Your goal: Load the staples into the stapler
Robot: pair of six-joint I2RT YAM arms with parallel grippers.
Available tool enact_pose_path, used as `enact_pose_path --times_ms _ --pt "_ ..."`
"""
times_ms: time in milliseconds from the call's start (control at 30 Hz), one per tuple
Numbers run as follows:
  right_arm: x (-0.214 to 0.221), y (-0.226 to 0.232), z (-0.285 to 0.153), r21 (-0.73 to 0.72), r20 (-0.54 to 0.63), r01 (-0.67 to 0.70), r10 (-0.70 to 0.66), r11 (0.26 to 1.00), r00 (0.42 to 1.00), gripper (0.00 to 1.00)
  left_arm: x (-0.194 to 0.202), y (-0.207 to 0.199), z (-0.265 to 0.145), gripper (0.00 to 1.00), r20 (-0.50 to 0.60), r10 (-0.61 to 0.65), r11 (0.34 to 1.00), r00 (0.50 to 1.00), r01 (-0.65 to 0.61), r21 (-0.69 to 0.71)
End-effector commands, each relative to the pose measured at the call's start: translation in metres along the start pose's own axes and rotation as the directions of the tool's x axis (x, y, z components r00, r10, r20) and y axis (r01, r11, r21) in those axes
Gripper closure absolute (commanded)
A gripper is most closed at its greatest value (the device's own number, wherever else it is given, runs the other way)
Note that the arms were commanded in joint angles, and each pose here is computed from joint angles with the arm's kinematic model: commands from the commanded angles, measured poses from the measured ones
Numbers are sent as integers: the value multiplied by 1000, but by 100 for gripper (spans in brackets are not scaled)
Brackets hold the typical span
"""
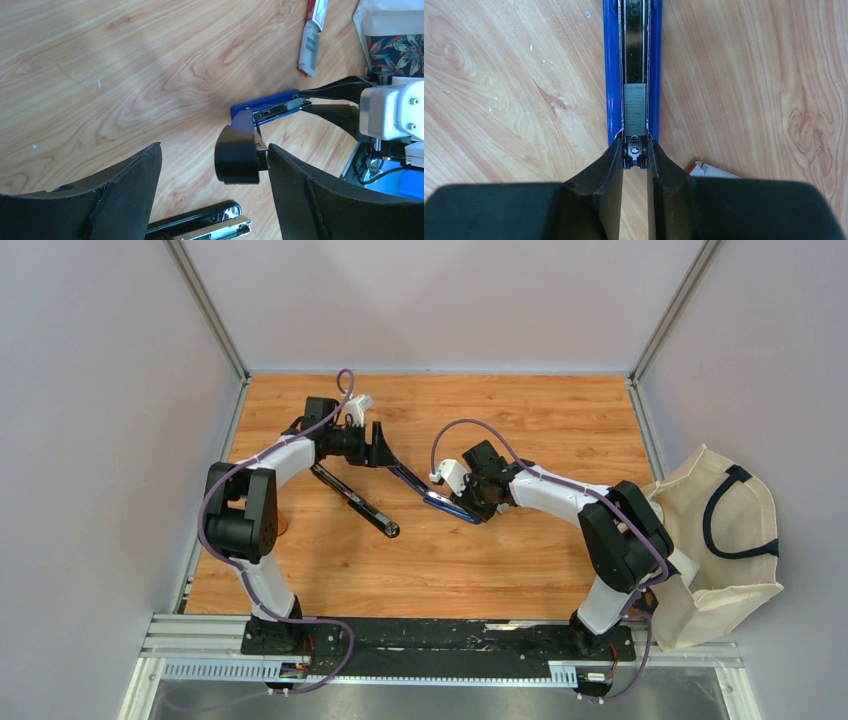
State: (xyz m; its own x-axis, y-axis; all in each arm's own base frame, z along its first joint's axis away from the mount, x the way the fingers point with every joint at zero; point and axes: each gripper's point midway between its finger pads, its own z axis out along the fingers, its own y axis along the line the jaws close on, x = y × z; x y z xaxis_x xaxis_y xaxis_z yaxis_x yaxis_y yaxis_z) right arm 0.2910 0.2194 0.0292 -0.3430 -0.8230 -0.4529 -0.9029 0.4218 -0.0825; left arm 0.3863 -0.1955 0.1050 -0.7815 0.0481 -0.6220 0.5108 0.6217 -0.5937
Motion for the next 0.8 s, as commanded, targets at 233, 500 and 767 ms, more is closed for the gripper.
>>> enact_pose_path --times_ms 233,500,767 --pt "1 1 11 -12 -11 27 -28 1000 1000 88 -8 -14 -1 15 -4 14 997 1000 -14 82" --pt "1 2 12 -12 -13 29 -29 1000 1000 88 -17 -43 -5 15 63 32 973 998 -46 227" --pt "1 2 12 -9 -13 30 -30 1000 999 88 -26 -64 -11 15 122 50 942 991 -88 323"
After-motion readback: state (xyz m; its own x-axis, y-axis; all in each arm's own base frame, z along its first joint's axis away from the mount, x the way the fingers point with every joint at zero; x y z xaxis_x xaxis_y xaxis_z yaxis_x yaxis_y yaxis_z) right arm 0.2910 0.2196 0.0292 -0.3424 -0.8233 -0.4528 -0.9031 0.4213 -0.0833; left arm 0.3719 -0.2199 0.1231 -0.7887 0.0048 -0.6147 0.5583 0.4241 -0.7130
